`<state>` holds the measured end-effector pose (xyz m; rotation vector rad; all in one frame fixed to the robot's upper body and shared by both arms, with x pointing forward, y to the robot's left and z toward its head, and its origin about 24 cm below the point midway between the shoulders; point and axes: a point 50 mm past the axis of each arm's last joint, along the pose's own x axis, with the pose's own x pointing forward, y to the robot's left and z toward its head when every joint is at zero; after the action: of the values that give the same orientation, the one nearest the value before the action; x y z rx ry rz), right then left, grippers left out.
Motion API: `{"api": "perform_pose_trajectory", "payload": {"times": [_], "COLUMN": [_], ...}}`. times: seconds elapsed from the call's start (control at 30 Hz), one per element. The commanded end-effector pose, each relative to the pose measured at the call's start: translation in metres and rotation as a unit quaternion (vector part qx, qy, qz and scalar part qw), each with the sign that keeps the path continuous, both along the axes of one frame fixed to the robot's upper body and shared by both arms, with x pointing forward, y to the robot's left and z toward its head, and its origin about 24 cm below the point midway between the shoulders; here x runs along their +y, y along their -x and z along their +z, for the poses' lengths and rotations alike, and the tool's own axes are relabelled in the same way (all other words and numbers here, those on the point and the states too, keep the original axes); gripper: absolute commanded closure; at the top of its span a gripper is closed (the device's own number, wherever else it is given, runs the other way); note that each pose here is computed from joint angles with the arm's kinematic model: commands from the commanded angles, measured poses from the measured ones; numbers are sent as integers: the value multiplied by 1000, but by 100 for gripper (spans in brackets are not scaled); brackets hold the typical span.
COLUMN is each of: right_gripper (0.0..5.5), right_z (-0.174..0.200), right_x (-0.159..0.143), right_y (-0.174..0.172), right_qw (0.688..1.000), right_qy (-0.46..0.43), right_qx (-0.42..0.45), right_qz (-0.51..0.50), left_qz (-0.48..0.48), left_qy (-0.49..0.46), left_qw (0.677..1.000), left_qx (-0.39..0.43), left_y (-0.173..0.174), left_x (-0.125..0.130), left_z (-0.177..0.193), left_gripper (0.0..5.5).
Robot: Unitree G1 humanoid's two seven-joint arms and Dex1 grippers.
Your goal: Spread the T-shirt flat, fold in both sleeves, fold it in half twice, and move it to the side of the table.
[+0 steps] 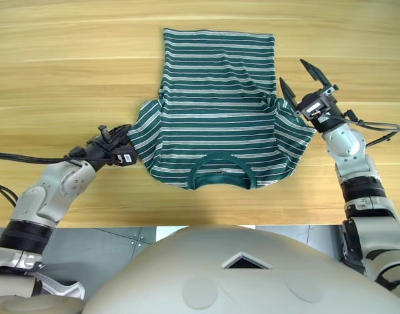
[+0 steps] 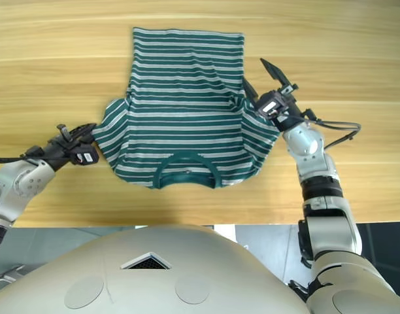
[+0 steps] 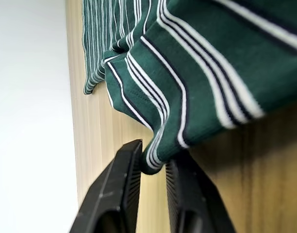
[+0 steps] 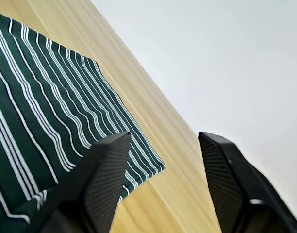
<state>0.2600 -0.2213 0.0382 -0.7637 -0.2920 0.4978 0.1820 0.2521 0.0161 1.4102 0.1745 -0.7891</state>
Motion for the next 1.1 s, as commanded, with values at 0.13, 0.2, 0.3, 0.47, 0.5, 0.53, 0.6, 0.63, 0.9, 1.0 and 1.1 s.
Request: {"api": "perform_pose_trajectory", "payload": {"times": [0.13,0.2,0.3,0.47,0.5,0.53,0.6,0.63,0.9,1.0,1.1], "right_gripper": [289,289,289,289,289,289,289,289,289,289,289], "right_z": [0,1,4,6,6,6,4,3,-4,-7,-6], "right_x": [-1,-2,-5,-8,-9,-11,-15,-16,4,23,59], "right_y": [1,1,0,1,3,5,9,11,0,-13,-29], "right_qw": [1000,1000,1000,1000,1000,1000,999,999,1000,1000,998], "right_qy": [-7,-8,-7,-7,-7,-8,-9,-9,-16,-21,-30], "right_qx": [-2,-4,-8,-12,-13,-14,-12,-11,-2,5,8], "right_qz": [-6,-8,-12,-15,-16,-21,-30,-34,-13,13,59], "left_qz": [33,26,6,-6,-1,15,60,85,217,187,159], "left_qy": [-8,9,30,43,45,64,107,124,76,69,60], "left_qw": [993,994,994,993,995,996,992,987,951,967,978], "left_qx": [109,107,108,106,92,57,-24,-63,-206,-158,-119], "left_y": [32,30,30,28,25,14,-6,-15,-5,25,54], "left_x": [5,-1,-12,-22,-23,-23,-19,-14,43,38,33], "left_z": [-49,-50,-47,-47,-45,-39,-22,-14,17,9,10], "left_gripper": [529,546,549,549,549,549,522,515,380,369,369]}}
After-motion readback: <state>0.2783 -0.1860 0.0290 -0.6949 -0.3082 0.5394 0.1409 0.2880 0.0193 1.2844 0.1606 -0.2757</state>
